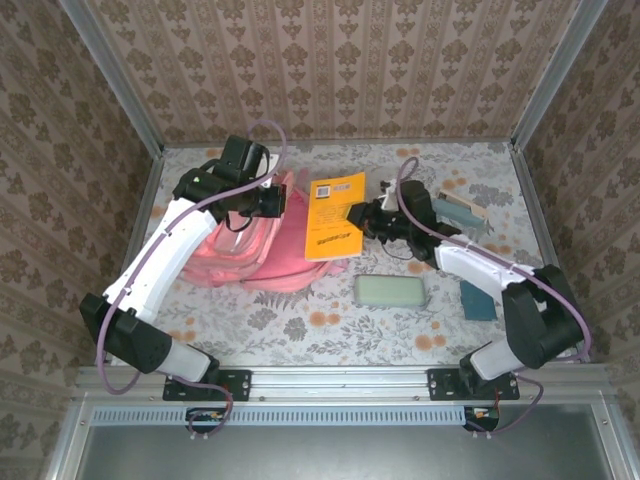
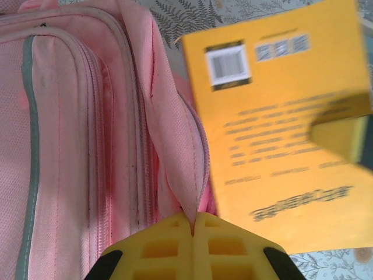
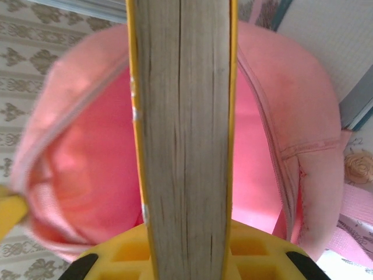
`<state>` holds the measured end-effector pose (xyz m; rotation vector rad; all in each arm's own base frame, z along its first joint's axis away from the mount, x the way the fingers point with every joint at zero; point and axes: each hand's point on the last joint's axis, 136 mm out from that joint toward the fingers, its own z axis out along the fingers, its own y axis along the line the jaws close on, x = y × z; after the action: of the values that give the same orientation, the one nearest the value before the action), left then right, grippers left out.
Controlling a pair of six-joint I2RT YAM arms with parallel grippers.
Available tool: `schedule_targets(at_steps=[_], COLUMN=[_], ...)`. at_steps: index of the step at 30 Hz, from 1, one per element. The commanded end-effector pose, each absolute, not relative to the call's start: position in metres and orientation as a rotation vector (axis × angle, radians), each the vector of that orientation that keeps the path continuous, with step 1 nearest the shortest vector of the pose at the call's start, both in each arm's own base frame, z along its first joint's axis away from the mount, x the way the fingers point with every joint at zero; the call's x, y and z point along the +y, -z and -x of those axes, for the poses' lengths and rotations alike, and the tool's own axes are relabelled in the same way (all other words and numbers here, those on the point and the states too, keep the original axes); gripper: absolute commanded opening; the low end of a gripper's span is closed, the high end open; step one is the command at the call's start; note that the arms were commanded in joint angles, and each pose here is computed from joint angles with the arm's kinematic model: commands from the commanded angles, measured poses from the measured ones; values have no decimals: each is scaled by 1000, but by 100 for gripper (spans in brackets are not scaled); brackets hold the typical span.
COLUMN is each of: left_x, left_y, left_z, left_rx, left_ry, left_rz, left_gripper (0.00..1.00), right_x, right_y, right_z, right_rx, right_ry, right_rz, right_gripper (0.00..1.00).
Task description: Pack books, pencil case, and school supplies into a backpack
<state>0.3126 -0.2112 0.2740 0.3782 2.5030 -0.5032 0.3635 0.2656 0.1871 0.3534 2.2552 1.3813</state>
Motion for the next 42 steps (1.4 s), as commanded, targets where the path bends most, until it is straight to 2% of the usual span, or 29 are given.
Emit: schedule_targets(at_steps=[1,15,23,31,34,35,38,42], left_x=[-216,-208,-208,-209,-211,-210,-210,-208], left_y=[-324,-335,-330,-328,-325,-325,-324,-323], left_z=[-307,-302,-294,-287,-286,-286,-287,-289], left_rx=[2348,2329,2339,2328,2338,2337,2336,2333], left_ry=[643,695,737,788,801,801,794,778], left_rz=[-345,-296,-278,-252,-254,-254,-256,-254], left_gripper=[0,0,0,0,0,0,0,0], right_x=[294,412,445,455,470,478,486,466], right_y=[-220,-173,-150,-126,-122,-121,-116,-113], right_z=[-384,-416,-437,-454,-461,-462,-456,-440], right_rx=[2093,1976,1885,1893,1942,1971,2071,2179], right_ry=[-1444,-1642,-1738,-1552,-1507,-1501,-1460,-1320], right_rz=[-327,-492,-645,-800,-769,-745,-674,-600], right_gripper=[0,0,0,0,15,26,44,54])
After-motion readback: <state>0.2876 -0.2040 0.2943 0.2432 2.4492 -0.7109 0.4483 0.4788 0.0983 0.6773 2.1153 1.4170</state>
